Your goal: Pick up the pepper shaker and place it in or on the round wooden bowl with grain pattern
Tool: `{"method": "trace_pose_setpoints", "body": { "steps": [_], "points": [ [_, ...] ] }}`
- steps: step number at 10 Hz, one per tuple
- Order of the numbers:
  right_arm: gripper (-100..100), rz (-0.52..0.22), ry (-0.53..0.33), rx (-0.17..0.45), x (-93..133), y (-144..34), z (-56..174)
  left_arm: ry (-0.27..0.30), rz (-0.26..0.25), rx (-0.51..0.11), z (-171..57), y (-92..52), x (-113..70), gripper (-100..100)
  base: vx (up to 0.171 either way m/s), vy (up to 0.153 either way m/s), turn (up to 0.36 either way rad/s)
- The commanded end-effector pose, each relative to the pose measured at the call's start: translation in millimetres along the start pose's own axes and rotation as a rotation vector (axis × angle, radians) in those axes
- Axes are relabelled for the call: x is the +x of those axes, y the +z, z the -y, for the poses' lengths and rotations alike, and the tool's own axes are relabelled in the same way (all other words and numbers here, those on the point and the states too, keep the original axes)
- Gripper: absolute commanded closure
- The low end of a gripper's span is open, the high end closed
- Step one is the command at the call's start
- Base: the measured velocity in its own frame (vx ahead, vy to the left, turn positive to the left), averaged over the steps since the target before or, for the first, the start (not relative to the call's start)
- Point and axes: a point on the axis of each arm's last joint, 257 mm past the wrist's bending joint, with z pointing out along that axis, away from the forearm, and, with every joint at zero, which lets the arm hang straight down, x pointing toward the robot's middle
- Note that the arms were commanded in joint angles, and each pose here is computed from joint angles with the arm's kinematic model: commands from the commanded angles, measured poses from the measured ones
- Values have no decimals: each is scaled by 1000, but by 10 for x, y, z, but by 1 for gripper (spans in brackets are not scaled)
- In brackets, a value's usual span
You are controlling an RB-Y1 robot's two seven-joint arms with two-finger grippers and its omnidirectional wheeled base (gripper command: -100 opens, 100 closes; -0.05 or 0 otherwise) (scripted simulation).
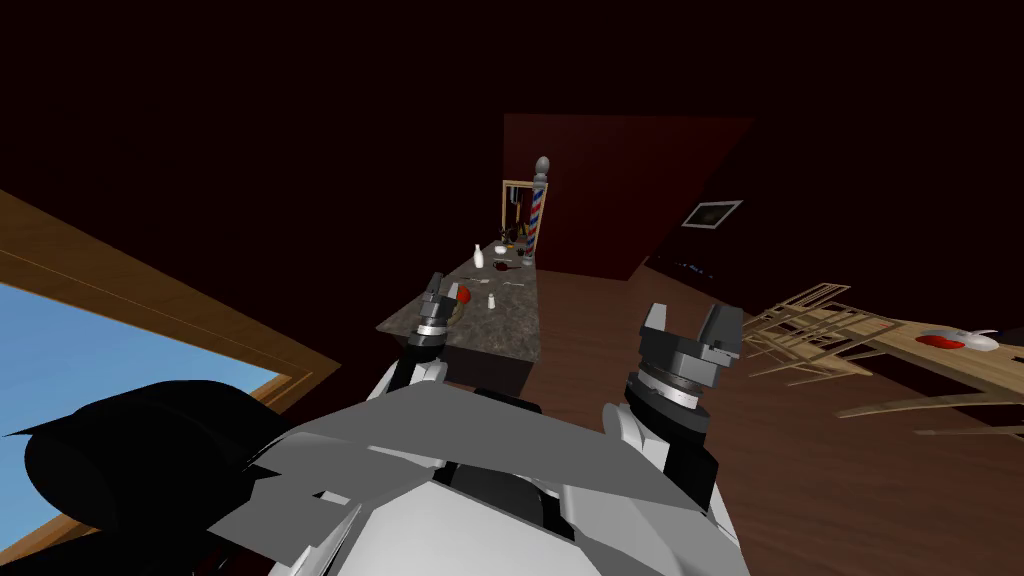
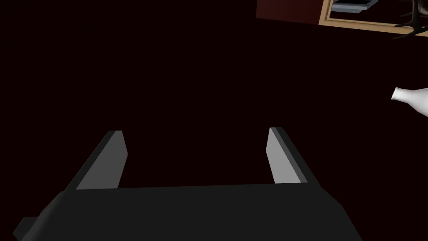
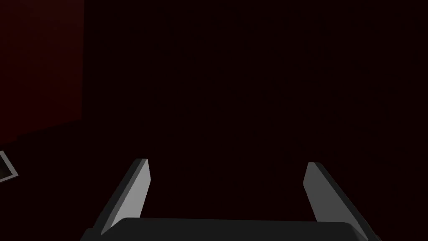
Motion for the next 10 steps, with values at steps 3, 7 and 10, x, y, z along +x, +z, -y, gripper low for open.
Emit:
{"method": "trace_pose_setpoints", "body": {
  "steps": [3,7,10],
  "points": [
    [0,0,0,0,1,0,0,55,-54,-80,-203,-232,14,-100,-85,-125,-30],
    [0,0,0,0,1,0,0,124,-106,-205,-493,-633,-24,-100,-31,-206,-57],
    [0,0,0,0,1,0,0,173,-144,-312,-707,-1006,-80,-100,2,-194,-59]
  ]
}}
